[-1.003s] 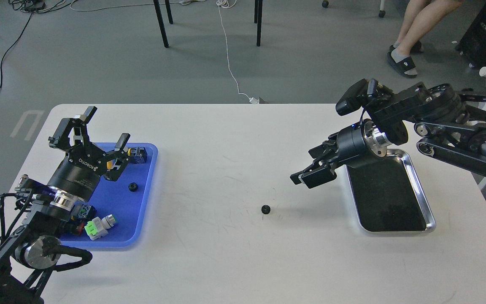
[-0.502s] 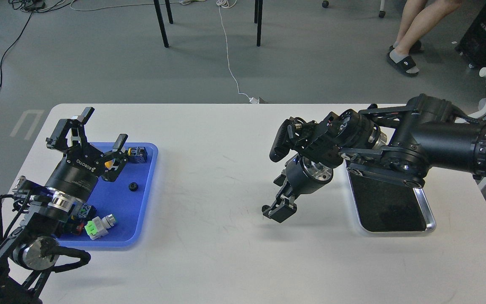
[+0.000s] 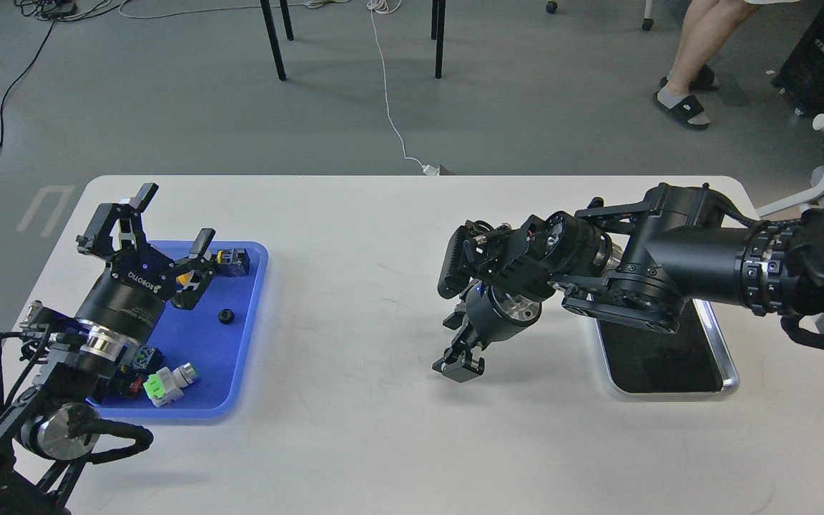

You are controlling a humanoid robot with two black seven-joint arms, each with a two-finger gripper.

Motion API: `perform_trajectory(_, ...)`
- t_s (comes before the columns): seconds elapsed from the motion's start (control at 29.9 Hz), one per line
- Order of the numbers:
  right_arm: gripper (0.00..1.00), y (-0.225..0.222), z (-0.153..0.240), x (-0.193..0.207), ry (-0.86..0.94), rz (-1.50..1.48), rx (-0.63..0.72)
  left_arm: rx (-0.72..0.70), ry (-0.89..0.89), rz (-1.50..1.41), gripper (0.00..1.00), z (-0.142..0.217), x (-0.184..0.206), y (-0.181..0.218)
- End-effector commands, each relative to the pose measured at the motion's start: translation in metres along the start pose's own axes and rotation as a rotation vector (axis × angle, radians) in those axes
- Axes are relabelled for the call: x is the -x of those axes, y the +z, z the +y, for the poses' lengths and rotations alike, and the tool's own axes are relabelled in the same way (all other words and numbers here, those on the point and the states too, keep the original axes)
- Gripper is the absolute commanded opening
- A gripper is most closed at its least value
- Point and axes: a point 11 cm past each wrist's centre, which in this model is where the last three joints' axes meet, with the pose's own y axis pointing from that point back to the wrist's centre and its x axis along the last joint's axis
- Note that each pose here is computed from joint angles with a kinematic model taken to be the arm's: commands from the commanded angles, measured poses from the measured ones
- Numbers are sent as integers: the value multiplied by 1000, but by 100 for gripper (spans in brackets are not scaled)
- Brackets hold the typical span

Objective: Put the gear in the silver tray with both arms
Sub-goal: 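Reach the right gripper down to the black gear and grasp it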

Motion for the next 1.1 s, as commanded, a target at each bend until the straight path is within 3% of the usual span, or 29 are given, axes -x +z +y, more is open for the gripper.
perform_trajectory(0.0,65,-2,-3,1,-1,-1,-6,0,0,-1,98,0,0,0)
perform_trajectory(0.4,60,-4,-7,8,-23,-1,-11,1,1,-2,98,0,0,1)
perform_trajectory(0.9,40,-1,-6,9,-25,-4,-4,0,0,-6,98,0,-1,1)
perform_trajectory(1.07,27,0,-6,9,-26,-6,-1,1,1,-3,98,0,-1,1)
